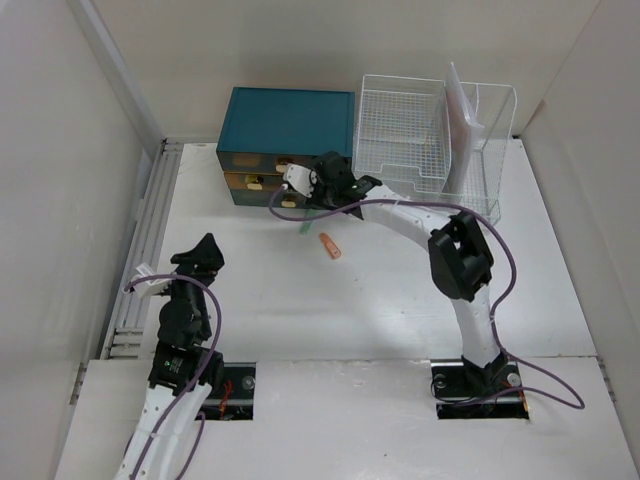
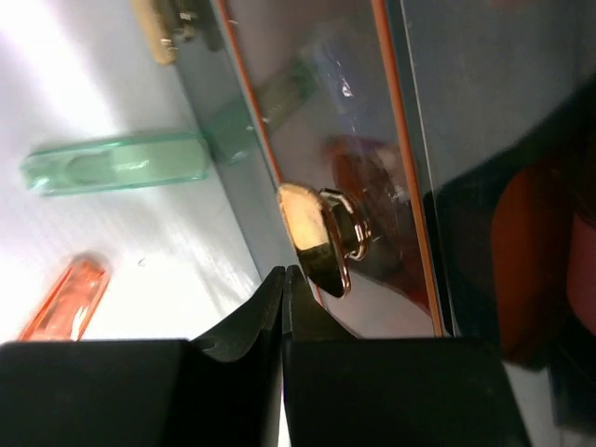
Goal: Organize the desk
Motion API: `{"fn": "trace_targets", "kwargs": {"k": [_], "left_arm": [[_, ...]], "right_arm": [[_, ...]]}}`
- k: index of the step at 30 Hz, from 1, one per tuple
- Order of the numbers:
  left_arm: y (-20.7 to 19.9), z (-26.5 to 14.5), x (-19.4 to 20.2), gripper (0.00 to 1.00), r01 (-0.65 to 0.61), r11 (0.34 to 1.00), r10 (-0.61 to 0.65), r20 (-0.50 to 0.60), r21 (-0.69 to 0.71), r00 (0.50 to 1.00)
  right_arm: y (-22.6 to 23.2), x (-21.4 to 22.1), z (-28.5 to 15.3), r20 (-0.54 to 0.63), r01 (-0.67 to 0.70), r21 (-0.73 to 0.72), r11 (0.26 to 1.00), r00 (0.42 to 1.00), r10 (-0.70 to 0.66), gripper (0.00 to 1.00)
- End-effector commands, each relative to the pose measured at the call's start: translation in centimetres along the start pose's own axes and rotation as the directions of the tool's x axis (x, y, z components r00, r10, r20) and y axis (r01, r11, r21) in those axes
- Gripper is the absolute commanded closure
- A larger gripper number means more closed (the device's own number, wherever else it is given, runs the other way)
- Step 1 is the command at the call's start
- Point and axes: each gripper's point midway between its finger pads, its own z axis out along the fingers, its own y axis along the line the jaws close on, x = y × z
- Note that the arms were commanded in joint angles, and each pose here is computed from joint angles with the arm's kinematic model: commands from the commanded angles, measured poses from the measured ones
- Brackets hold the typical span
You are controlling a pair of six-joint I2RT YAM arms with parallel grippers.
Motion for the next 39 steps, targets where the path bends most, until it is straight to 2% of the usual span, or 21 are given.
{"fn": "trace_targets", "kwargs": {"k": [1,2,6,12,14,25,39], "left_arm": [[-1.5,0.0,-1.0,0.00,0.017,0.998,-0.019,0.026,0.053,0.999],[-1.5,0.0,-1.0,0.00,0.017,0.998,-0.019,0.026,0.053,0.999],[-1.7,0.0,-0.9,0.00,0.017,0.998,-0.018,0.018,0.060,1.000],[-1.8,-0.1,-0.8,0.00,0.017,0.998,-0.018,0.012,0.067,1.000],[-1.8,-0.1,-0.8,0.00,0.017,0.998,-0.018,0.012,0.067,1.000],[-1.9,-0.1,-0.7,0.00,0.017,0.997,-0.017,0.005,0.073,1.000],[-2.0,-0.1,-0.6,0.00,0.017,0.997,-0.017,-0.001,0.080,1.000]], "right_arm": [[-1.0,-3.9,-4.1,0.184,0.045,-0.087,0.995,0.982,-0.028,0.96],[0.2,-3.9,-3.8,0.206,0.069,-0.132,0.989,0.978,-0.040,0.96],[1.6,-2.9,-3.3,0.213,0.178,-0.132,0.975,0.966,-0.148,0.95],[4.3,-3.1,-1.2,0.254,0.234,-0.213,0.948,0.951,-0.178,0.95],[4.4,-4.4,-1.2,0.292,0.244,-0.196,0.950,0.939,-0.181,0.95],[6.3,-6.6,1.0,0.293,0.302,-0.117,0.946,0.921,-0.258,0.97],[6.0,-5.7,4.4,0.223,0.340,-0.071,0.938,0.922,-0.317,0.97]]}}
